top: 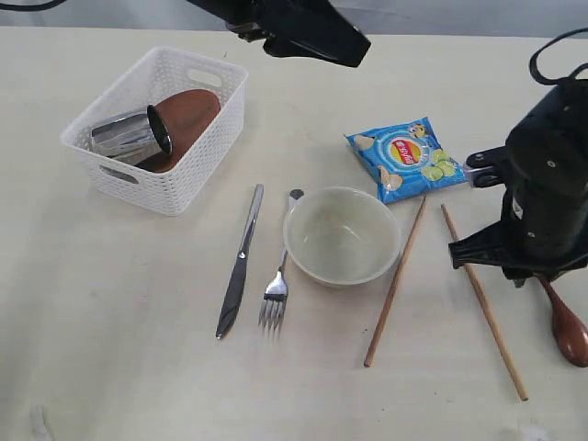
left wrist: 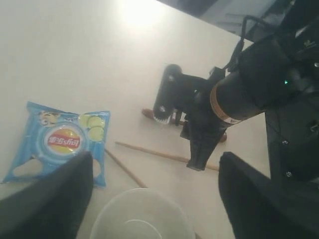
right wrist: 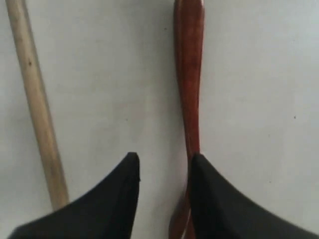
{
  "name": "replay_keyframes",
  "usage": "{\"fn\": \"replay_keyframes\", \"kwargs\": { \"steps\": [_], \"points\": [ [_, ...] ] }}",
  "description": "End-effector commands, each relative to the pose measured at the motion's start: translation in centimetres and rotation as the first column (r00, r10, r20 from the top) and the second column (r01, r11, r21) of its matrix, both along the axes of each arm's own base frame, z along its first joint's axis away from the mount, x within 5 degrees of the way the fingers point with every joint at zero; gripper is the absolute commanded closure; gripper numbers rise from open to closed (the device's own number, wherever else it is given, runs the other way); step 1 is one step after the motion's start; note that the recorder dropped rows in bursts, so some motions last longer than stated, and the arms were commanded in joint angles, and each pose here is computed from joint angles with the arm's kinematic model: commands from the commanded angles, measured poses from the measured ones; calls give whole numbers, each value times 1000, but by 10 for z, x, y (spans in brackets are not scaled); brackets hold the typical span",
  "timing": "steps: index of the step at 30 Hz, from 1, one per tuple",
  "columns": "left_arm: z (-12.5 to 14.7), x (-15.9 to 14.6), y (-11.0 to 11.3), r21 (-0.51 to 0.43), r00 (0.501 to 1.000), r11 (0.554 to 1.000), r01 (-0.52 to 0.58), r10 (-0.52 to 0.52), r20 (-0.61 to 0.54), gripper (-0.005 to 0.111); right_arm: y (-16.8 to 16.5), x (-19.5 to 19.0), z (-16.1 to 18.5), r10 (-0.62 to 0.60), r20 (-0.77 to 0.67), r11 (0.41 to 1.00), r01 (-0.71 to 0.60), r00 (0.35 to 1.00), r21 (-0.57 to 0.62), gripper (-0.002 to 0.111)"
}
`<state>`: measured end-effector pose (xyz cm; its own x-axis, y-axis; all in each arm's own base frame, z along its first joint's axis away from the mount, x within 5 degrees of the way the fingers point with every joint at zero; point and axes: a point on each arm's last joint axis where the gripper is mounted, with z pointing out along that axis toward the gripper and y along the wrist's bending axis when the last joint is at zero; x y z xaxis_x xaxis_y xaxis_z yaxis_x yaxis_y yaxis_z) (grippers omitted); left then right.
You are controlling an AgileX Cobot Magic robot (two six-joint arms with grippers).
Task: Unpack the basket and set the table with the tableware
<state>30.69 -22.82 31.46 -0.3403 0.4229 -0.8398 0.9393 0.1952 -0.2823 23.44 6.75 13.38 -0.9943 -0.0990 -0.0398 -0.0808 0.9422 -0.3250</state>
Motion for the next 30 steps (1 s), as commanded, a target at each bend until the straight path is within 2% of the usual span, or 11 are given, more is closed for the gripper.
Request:
{"fn": "replay_keyframes", "kwargs": {
  "steps": [1,4,13,15,16,17,24,30],
  "points": [
    [1,-1,1,1,1000,1000,7,-7,-2,41,-14,-1,-4,-18,7,1000,17,1000,18,79],
    [0,-1,1,8,1000,1000,9,-9,1,41,-25,-3,-9,-44,0,999,44,999,27,75],
    [0,-1,1,8,1000,1000,6,-6,2,41,-35,-3,-16,-72,35,994,68,997,85,76],
    [0,-1,1,8,1000,1000,6,-6,2,41,-36,-3,-16,-87,34,992,83,996,90,82],
    [0,-1,1,8,1000,1000,6,-6,2,41,-36,-3,-16,-87,34,992,83,996,90,91],
    [0,-1,1,8,1000,1000,6,-6,2,41,-36,-3,-16,-87,34,992,83,996,90,108],
    [0,-1,1,10,1000,1000,7,-7,3,41,-33,-1,-8,-79,51,991,72,996,116,109],
    [0,-1,1,14,1000,1000,8,-8,5,41,-21,-6,13,2,94,963,-27,996,270,109]
  ]
}}
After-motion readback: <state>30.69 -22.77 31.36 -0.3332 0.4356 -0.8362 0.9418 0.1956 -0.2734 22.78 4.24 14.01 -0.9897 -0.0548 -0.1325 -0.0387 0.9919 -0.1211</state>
